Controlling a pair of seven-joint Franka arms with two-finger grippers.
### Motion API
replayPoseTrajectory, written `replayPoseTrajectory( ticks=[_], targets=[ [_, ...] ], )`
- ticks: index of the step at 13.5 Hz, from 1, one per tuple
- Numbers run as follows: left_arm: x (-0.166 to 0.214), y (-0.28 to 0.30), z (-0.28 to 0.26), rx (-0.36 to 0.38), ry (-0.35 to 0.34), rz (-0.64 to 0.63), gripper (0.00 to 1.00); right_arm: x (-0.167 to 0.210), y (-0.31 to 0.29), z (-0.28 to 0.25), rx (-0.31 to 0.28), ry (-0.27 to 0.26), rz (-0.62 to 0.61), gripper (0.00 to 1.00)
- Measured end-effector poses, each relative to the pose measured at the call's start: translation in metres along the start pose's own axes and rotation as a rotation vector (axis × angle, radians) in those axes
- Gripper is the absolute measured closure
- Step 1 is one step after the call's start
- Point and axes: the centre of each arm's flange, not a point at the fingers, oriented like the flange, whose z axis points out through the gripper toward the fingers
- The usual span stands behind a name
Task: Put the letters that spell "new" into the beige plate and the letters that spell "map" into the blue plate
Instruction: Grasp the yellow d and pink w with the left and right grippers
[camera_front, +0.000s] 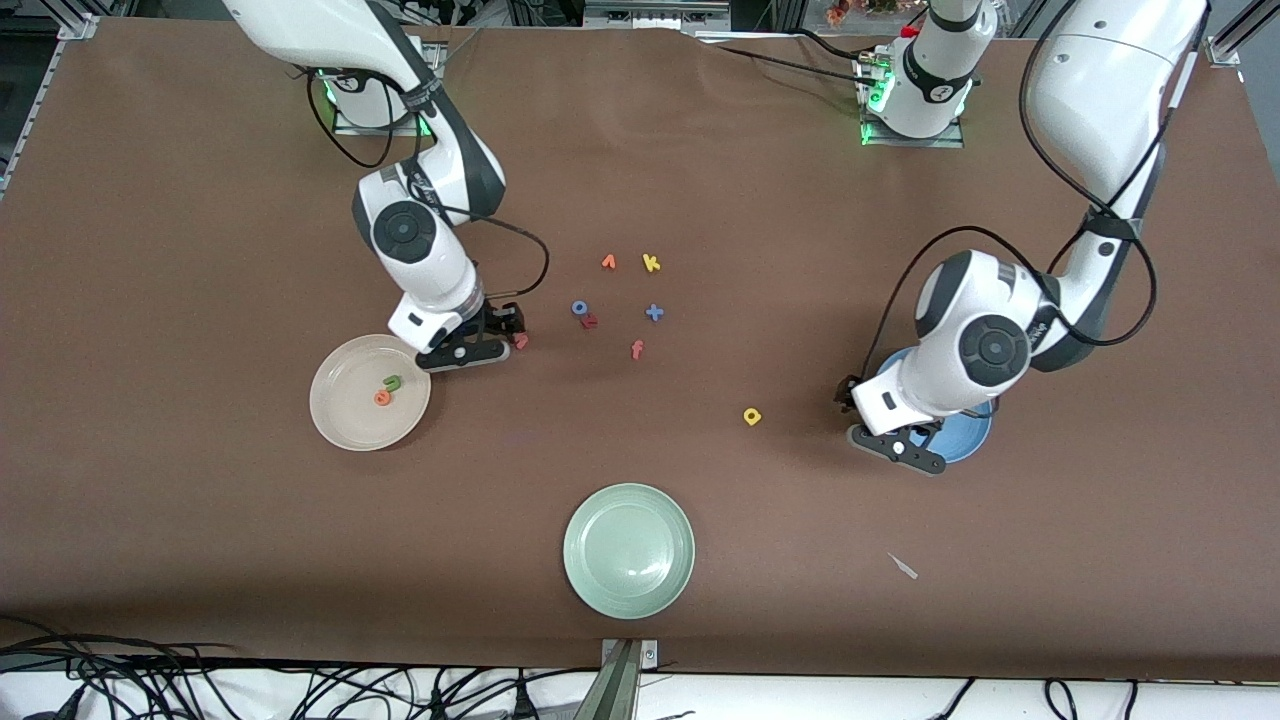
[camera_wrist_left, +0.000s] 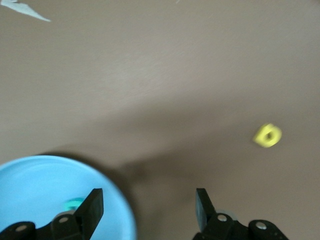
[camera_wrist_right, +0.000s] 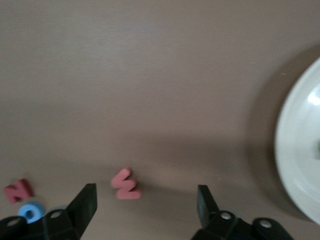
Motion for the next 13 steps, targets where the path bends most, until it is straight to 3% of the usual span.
replayPoseTrajectory(
  ticks=[3, 5, 8, 11, 13],
  targets=[
    [0.005, 0.054, 0.008, -0.005, 0.000, -0.017, 0.15, -0.010, -0.025, 0.002, 0.029, 0.027, -0.071, 0.05],
    [0.007, 0.077, 0.028, -0.006, -0.020, 0.014, 0.01, -0.021, -0.022, 0.014, 0.037, 0.054, -0.116, 0.05],
    [0.007, 0.106, 0.060, 0.039, -0.033, 0.101, 0.00, -0.041, -0.014, 0.032, 0.039, 0.069, -0.171, 0.06],
    [0.015, 0.118, 0.071, 0.020, 0.050, 0.128, 0.00, -0.043, -0.013, 0.034, 0.039, 0.071, -0.183, 0.06],
    [0.015, 0.122, 0.083, 0.014, 0.064, 0.139, 0.01, -0.044, -0.015, 0.036, 0.039, 0.073, -0.200, 0.07]
  ],
)
